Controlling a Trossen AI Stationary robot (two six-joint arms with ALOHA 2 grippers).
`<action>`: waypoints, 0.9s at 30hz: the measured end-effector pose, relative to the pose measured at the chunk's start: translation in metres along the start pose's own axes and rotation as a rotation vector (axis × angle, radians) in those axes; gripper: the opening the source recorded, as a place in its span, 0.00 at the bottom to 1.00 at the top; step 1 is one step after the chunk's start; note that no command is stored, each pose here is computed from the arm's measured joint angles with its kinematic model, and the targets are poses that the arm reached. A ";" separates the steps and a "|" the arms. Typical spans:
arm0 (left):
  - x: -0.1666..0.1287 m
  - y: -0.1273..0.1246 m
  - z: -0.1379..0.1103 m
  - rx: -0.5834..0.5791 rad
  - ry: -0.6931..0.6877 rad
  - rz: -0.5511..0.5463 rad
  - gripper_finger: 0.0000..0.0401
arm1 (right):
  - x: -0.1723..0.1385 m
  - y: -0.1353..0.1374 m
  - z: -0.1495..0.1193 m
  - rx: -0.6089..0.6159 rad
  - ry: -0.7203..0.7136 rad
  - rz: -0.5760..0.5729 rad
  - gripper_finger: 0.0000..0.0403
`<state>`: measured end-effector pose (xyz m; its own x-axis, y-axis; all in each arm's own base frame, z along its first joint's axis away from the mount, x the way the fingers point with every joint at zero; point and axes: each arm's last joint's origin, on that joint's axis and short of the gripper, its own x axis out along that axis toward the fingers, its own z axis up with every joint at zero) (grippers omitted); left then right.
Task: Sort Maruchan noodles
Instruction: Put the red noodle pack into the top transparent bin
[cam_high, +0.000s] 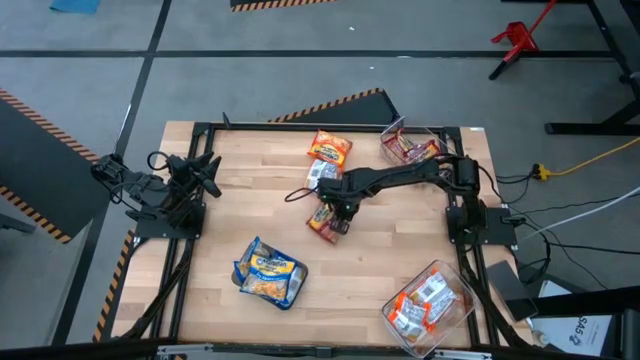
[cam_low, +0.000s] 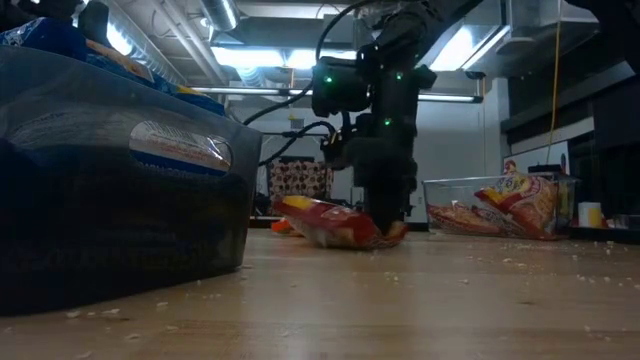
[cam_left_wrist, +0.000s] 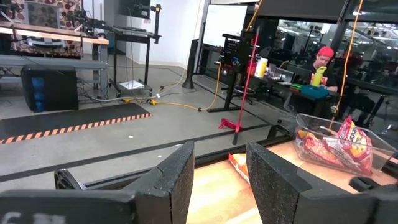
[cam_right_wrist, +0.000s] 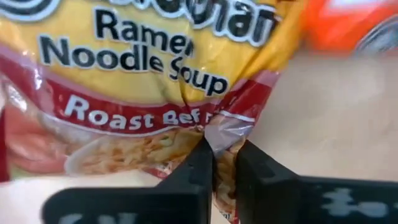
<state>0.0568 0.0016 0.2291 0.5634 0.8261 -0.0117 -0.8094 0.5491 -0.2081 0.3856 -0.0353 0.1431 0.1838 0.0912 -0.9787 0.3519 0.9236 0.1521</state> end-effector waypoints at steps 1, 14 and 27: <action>0.000 0.000 0.000 0.000 0.000 0.000 0.35 | -0.002 0.001 0.000 -0.002 0.008 0.008 0.04; 0.000 0.000 0.000 0.001 0.001 -0.003 0.35 | -0.056 0.003 0.012 0.011 -0.055 0.035 0.01; 0.000 0.000 -0.001 0.006 0.002 -0.004 0.35 | -0.132 -0.038 0.007 0.221 -0.210 0.082 0.00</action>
<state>0.0569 0.0015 0.2285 0.5667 0.8238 -0.0127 -0.8083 0.5529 -0.2025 0.3540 -0.0850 0.2675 0.3977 0.0622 -0.9154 0.5143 0.8111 0.2786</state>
